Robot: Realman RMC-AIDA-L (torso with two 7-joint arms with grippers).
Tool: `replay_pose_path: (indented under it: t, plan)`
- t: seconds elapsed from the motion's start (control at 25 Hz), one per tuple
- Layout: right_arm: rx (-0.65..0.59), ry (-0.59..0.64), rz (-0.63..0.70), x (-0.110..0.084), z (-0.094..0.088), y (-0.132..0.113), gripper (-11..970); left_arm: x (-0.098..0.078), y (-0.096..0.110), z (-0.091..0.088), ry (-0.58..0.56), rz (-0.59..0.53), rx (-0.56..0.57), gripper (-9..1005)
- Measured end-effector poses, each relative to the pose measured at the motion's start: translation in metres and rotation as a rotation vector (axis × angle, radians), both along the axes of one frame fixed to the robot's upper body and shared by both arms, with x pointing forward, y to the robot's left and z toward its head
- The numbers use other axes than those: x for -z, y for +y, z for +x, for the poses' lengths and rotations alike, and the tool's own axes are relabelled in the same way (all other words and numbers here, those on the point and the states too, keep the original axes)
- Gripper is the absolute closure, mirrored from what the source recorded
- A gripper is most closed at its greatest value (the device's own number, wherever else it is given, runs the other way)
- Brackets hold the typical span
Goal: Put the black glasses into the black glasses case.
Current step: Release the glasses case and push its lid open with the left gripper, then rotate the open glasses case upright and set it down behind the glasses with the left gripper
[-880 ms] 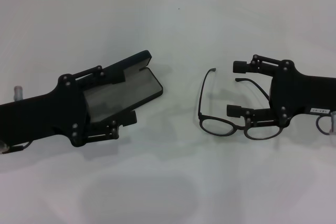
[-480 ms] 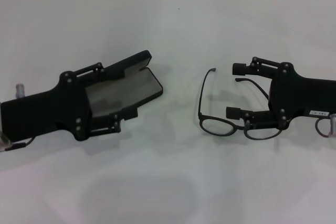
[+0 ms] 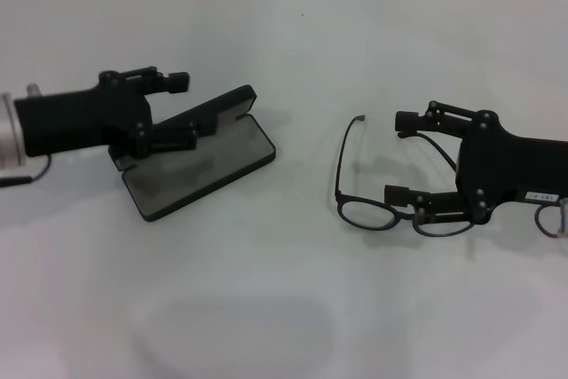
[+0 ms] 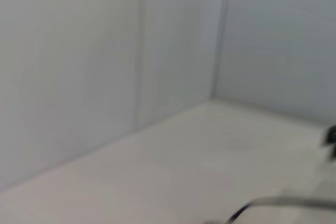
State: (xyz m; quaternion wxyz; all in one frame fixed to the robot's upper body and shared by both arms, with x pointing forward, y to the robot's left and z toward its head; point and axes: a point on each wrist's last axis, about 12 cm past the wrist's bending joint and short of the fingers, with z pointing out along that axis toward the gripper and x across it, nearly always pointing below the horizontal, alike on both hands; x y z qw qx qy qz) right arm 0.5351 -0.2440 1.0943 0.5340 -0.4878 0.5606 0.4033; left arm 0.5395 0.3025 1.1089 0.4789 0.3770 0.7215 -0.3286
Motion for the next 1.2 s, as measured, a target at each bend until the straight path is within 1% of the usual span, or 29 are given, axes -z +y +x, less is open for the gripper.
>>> replay_pose_path:
  t: [0.16, 0.28, 0.4, 0.68, 0.84, 1.12, 1.2]
  plan:
    - [0.001, 0.003, 0.001, 0.001, -0.001, -0.001, 83, -0.006, -0.007, 0.015, 0.055, 0.164, -0.07, 213]
    - [0.002, 0.005, 0.002, 0.001, -0.002, -0.001, 84, -0.008, -0.017, 0.021, 0.072, 0.277, -0.076, 221]
    - [0.001, 0.006, 0.002, 0.002, -0.002, -0.001, 85, -0.006, -0.025, 0.024, 0.097, 0.346, -0.06, 229]
    - [-0.006, 0.009, -0.002, 0.002, -0.003, 0.0, 88, -0.004, -0.032, 0.031, 0.11, 0.421, -0.047, 248]
    - [-0.027, 0.011, -0.012, 0.004, -0.005, 0.003, 89, -0.005, -0.034, 0.033, 0.111, 0.436, -0.04, 400]
    - [-0.14, 0.001, -0.069, 0.01, -0.014, 0.015, 92, -0.011, -0.038, 0.036, 0.08, 0.455, -0.023, 699]
    - [-0.174, -0.006, -0.081, 0.012, -0.018, 0.018, 92, -0.013, -0.041, 0.037, 0.067, 0.471, -0.008, 732]
